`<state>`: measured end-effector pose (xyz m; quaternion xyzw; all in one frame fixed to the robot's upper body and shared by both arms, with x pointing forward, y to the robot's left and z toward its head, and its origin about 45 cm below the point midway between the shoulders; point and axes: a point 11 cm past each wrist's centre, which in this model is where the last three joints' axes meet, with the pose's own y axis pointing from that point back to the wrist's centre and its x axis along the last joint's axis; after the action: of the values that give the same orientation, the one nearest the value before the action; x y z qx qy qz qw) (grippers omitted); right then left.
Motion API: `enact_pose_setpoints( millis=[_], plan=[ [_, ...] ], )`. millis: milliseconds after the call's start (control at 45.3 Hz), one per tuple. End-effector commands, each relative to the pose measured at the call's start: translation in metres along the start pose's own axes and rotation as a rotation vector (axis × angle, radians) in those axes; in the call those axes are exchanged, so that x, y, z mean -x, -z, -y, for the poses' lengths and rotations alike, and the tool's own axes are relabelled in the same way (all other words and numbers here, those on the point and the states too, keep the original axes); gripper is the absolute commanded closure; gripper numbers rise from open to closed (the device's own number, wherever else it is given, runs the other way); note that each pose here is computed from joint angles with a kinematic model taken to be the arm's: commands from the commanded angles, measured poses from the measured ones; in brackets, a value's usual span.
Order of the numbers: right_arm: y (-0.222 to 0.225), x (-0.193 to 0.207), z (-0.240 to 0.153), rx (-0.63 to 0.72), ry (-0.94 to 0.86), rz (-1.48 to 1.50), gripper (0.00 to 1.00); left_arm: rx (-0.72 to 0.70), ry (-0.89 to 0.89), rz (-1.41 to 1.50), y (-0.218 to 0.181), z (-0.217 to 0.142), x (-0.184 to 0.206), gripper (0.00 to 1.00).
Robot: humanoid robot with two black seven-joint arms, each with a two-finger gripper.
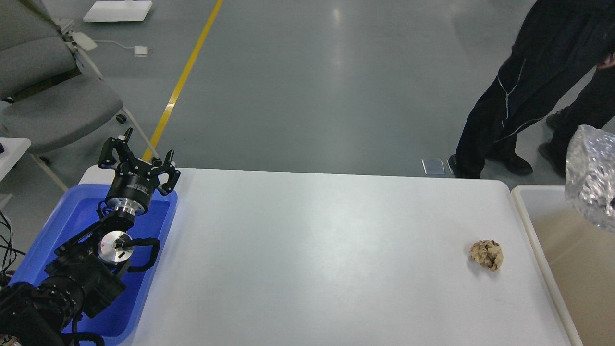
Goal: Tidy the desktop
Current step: 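Release the foil wrapper into the white bin with the right gripper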
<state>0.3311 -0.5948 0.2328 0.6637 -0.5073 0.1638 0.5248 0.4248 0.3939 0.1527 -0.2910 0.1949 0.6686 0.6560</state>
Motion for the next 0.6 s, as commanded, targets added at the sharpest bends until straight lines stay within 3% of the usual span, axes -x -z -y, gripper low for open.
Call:
enact_pose_setpoints(
  millis=[0,574],
  plan=[
    [-0.057,0.03,0.006,0.163,-0.115,0.138,1.0,0.0,-0.001,0.0,0.0,0.0,0.0,0.0],
    [-0.09,0.107,0.017,0.416,-0.186,0.427,1.0,0.001,-0.002,0.002,0.0,0.0,0.0,0.0]
  ],
)
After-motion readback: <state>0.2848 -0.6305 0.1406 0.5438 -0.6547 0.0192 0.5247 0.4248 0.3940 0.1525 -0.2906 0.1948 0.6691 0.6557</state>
